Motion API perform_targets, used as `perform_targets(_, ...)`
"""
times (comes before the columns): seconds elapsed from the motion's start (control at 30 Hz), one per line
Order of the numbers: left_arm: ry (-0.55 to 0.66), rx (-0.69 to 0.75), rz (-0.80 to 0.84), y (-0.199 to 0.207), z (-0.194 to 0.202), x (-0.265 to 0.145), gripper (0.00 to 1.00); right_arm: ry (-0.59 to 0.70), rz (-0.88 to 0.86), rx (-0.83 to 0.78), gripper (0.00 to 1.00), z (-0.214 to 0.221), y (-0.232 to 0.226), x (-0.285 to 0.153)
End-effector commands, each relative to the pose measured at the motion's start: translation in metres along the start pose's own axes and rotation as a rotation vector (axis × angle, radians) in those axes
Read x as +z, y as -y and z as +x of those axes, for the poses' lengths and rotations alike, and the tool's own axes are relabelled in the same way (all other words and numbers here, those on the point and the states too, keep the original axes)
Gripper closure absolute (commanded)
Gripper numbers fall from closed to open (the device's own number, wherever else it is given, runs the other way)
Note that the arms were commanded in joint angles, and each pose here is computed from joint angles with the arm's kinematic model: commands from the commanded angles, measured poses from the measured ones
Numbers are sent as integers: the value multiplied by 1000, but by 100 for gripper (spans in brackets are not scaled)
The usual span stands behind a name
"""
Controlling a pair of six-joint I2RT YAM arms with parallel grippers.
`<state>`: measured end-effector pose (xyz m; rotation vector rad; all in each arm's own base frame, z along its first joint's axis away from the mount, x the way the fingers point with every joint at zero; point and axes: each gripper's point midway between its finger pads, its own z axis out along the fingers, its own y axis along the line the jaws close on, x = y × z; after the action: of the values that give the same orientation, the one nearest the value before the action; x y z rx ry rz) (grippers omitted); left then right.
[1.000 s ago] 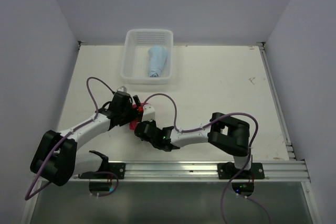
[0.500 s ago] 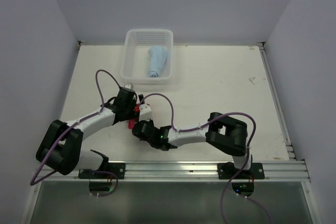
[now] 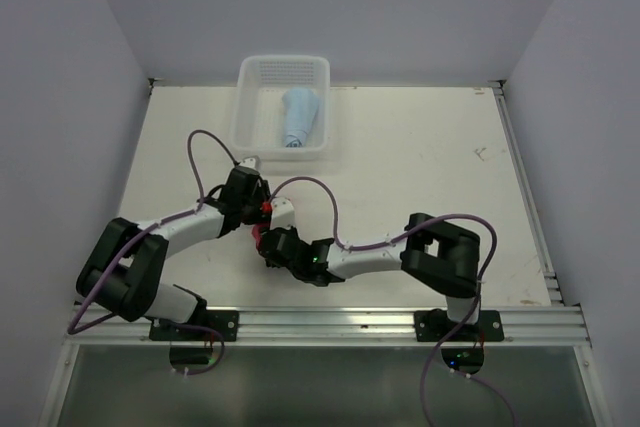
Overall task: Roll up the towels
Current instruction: Place the rolled towel into the container
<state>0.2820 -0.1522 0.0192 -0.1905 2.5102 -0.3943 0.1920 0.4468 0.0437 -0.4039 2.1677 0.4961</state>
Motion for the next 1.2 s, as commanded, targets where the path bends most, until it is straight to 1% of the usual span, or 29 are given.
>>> perform_targets(0.0, -128, 22, -51, -23, 46, 14, 64, 7, -100, 23, 57, -16, -16, -29)
perform_targets(0.03, -127, 28, -50, -23, 46, 14, 72, 26, -113, 32, 53, -24, -17, -36)
perform_targets(0.07, -127, 29, -48, -23, 46, 14, 76, 24, -111, 23, 51, -22, -12, -40)
perform_targets(0.13, -125, 36, -50, -22, 43, 13, 82, 32, -126, 23, 47, -25, -9, -48)
perform_targets(0.17, -118, 43, -63, -23, 40, 12, 84, 53, -147, 34, 44, -37, -10, -59)
perform_targets(0.2, -122, 50, -70, -25, 40, 10, 85, 41, -145, 24, 43, -31, -4, -63)
perform_targets(0.23, -113, 54, -68, -22, 34, 9, 86, 49, -155, 31, 43, -34, -2, -69)
perform_targets(0.27, -104, 62, -74, -22, 30, 7, 86, 76, -178, 45, 41, -46, -1, -83)
perform_targets(0.3, -92, 67, -72, -20, 25, 4, 86, 73, -177, 39, 41, -42, 9, -90)
perform_targets(0.37, -72, 85, -70, -17, 16, -1, 86, 89, -172, 44, 40, -45, 21, -102)
perform_targets(0.4, -62, 89, -69, -15, 12, -7, 86, 116, -186, 63, 39, -53, 29, -119)
perform_targets(0.47, -34, 96, -53, -8, 0, -12, 87, 134, -148, 55, 38, -51, 50, -131)
perform_targets(0.5, -24, 97, -47, -5, -5, -16, 87, 174, -153, 84, 37, -63, 57, -144)
perform_targets(0.53, -6, 96, -38, 0, -14, -18, 87, 188, -121, 89, 36, -64, 70, -149)
perform_targets(0.7, 17, 120, -23, 14, -37, -30, 87, 188, -41, 144, 35, -54, 116, -159)
perform_targets(0.83, 87, 137, 7, 30, -69, -44, 87, 195, 11, 196, 35, -54, 144, -161)
perform_targets(0.9, 100, 148, 5, 32, -78, -48, 88, 204, 22, 217, 34, -56, 152, -162)
perform_targets(0.93, 123, 149, 13, 36, -90, -52, 89, 208, 38, 225, 34, -57, 158, -162)
perform_targets(1.0, 125, 155, 2, 37, -98, -56, 90, 211, 50, 225, 34, -60, 162, -163)
perform_targets(1.03, 154, 151, 9, 41, -112, -61, 90, 209, 55, 224, 33, -61, 165, -162)
perform_targets(1.1, 182, 158, -4, 40, -125, -67, 90, 210, 56, 218, 32, -64, 165, -162)
perform_targets(1.13, 216, 165, 3, 45, -141, -74, 91, 206, 59, 217, 32, -65, 166, -161)
perform_targets(1.17, 225, 169, -4, 45, -147, -76, 91, 203, 60, 218, 32, -66, 166, -160)
